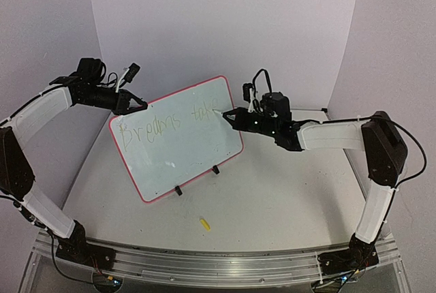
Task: Write a sentence on the whiteboard
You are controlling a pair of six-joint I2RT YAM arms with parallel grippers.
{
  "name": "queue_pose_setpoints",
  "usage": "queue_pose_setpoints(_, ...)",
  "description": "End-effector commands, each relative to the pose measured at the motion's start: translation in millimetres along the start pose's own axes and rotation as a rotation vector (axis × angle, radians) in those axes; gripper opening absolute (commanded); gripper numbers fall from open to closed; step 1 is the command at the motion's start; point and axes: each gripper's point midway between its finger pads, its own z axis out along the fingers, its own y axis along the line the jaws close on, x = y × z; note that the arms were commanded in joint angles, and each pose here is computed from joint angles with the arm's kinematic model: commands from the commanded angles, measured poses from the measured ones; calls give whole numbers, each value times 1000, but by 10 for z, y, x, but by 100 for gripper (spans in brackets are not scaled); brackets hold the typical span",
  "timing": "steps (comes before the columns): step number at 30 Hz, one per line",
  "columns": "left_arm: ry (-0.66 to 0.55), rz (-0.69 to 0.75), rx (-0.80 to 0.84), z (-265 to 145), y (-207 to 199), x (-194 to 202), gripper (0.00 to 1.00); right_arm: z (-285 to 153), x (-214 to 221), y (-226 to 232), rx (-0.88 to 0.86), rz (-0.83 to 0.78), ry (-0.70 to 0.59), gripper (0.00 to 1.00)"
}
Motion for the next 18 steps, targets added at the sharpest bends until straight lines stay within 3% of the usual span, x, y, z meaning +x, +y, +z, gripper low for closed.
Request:
queue_pose_setpoints(1, 62, -16, 83, 152, -133, 220, 0, -33, 62, -82, 29, 12, 11, 0)
queue_pose_setpoints(18, 63, -15, 82, 156, -135, 222, 0, -86, -112, -183, 118, 5, -49, 0)
